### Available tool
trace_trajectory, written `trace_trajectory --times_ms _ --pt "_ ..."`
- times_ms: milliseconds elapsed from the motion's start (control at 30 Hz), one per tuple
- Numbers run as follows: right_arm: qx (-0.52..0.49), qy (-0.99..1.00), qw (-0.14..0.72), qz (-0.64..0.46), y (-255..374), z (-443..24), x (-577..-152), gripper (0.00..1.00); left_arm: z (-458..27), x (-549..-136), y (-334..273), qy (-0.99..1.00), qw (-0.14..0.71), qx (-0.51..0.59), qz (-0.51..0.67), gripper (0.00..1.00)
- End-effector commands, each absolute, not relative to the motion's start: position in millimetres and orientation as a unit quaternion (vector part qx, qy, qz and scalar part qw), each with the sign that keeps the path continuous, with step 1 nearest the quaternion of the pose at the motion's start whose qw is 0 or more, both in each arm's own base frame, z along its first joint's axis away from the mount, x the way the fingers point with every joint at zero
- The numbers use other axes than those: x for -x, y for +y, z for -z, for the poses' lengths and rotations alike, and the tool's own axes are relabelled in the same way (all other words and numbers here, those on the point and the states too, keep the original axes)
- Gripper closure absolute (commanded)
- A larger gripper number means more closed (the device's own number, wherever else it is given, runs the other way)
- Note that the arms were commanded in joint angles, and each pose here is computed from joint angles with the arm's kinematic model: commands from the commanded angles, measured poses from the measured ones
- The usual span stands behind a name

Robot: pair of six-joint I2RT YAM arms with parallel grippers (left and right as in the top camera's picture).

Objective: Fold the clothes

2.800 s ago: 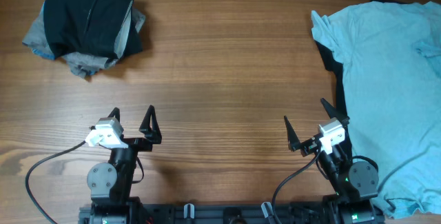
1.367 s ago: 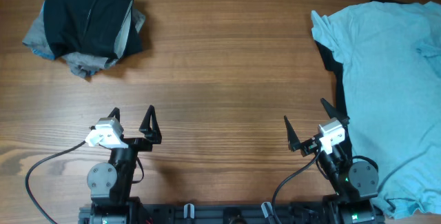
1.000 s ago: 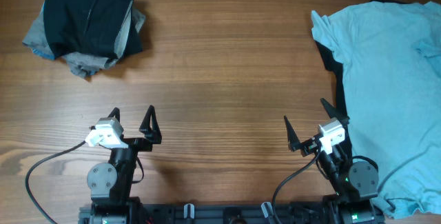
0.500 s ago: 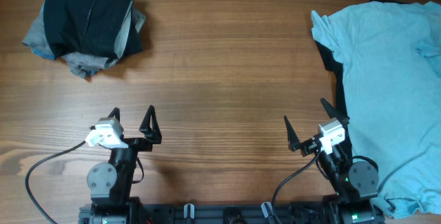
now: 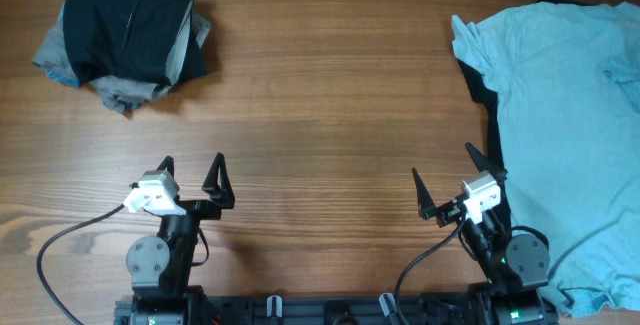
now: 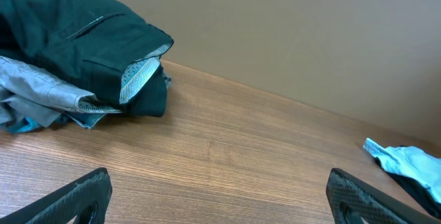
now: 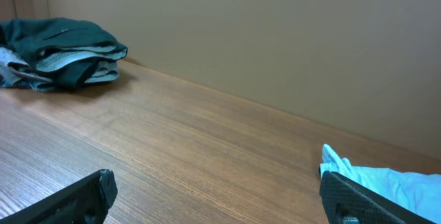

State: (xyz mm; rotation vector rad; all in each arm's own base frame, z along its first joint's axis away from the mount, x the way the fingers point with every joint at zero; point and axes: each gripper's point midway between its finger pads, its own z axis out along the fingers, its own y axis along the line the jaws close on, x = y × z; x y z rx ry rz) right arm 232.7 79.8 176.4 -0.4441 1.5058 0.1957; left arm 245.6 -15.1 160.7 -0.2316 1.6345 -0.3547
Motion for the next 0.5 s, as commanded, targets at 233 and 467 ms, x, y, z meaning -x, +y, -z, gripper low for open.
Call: trace_trajectory --times_ms 233,467 --pt "0.198 0.671 0.709 -0.09 80 -180 -232 0.0 -159 -246 -16 0.723 0.666 0.1 0.158 0.0" --pt "0.241 0.652 0.7 -0.16 105 -183 -219 0.0 -162 -245 -21 0.72 0.666 0.091 0.173 0.0"
